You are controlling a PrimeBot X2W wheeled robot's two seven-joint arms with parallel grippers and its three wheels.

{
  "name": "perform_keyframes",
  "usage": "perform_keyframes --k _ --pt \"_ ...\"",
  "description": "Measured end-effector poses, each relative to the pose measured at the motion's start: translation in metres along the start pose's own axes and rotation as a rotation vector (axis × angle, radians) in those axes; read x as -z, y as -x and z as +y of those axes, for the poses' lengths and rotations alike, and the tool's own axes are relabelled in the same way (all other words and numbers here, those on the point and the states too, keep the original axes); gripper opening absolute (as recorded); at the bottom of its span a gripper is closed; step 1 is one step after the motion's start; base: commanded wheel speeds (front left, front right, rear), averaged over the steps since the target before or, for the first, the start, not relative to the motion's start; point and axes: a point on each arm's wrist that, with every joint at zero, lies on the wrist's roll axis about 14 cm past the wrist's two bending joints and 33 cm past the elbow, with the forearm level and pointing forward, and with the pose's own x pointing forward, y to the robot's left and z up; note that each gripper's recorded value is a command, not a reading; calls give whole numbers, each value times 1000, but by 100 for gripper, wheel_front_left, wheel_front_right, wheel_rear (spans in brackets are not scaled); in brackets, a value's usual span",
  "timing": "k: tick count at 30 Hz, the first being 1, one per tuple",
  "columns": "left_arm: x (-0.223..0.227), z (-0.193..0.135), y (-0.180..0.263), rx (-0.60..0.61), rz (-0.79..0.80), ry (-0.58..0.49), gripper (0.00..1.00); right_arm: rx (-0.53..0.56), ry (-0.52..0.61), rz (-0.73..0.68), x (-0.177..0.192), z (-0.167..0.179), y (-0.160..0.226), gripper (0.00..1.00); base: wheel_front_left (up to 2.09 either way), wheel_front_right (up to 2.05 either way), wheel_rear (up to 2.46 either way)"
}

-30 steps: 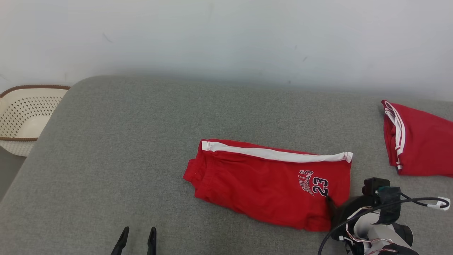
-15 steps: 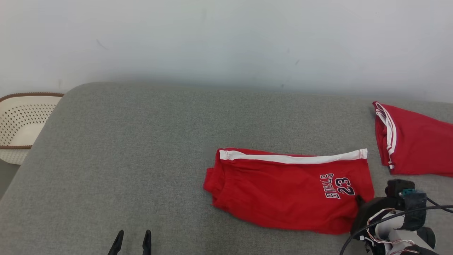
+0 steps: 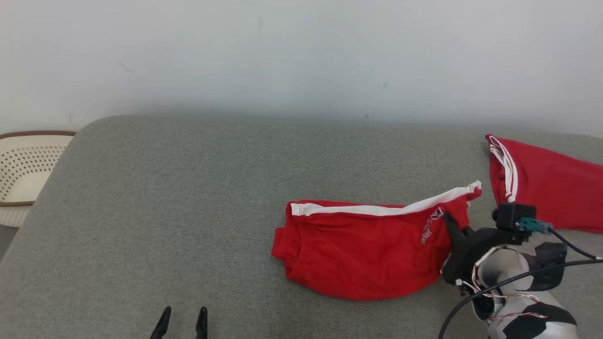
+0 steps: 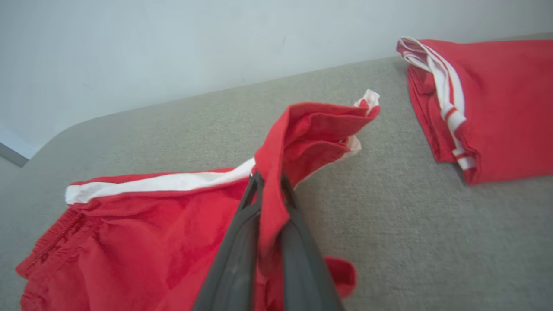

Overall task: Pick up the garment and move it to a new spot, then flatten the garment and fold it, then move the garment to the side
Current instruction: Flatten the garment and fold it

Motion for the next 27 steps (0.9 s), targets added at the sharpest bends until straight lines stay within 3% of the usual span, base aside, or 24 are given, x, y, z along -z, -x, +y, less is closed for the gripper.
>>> perform_keyframes --k 6,13,21,27 --pt "-1 3 6 -10 -2 5 100 -181 14 -54 -22 66 -9 0 0 0 0" --pt "-3 11 18 -39 -3 6 100 -369 -12 -31 -16 145 -12 0 0 0 0" --pt "-3 19 28 -70 0 17 100 -456 -16 55 10 189 -17 0 0 0 0" --pt "-4 25 30 -98 0 20 100 -481 -16 108 29 205 -20 0 0 0 0"
